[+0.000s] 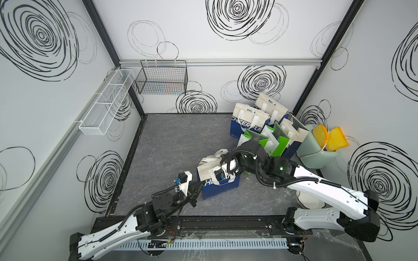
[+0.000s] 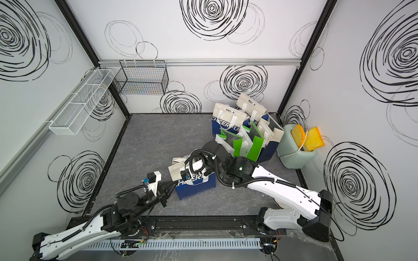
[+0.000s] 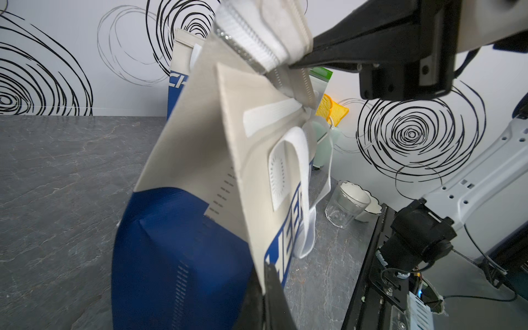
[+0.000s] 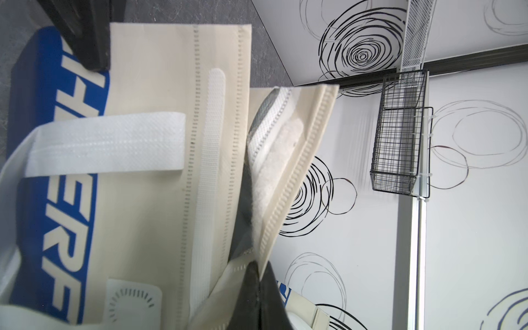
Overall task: Open the takeout bag
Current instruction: Open the takeout bag at the center of the board, then move the takeout bag to the center of the board.
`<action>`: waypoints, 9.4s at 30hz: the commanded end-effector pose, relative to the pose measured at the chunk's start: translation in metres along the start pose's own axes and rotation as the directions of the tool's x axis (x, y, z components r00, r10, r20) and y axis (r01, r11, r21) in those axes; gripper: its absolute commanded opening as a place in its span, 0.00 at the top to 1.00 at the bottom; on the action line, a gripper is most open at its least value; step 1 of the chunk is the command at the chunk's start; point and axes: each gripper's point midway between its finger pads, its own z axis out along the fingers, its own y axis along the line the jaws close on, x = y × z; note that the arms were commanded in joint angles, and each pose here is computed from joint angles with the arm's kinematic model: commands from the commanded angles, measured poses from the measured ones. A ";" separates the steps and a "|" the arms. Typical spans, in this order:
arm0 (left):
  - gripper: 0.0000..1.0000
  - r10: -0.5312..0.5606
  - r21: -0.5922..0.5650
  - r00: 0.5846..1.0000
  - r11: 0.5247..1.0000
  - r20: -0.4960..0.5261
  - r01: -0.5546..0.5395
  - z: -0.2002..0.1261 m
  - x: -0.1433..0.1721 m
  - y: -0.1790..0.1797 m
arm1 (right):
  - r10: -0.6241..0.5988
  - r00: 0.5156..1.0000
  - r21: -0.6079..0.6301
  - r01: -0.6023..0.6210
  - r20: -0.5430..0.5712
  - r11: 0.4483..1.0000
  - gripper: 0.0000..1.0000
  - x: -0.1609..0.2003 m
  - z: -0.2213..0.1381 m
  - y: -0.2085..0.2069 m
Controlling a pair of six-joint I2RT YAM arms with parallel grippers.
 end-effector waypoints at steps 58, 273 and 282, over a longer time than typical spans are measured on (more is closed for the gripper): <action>0.65 -0.012 -0.030 1.000 1.000 -0.019 0.011 -0.004 -0.004 0.002 | 0.014 0.996 0.165 -0.028 0.089 0.986 0.45 -0.009 -0.020 -0.068; 0.06 -0.035 -0.090 0.994 0.995 0.100 0.044 -0.022 -0.087 0.013 | 0.973 0.228 -0.559 -0.810 -0.025 0.176 1.00 -0.027 -0.025 -0.042; 0.14 -0.113 -0.055 0.992 0.992 0.056 0.116 -0.005 -0.056 0.018 | 0.978 0.209 -0.553 -0.816 -0.013 0.168 0.96 -0.024 -0.033 -0.033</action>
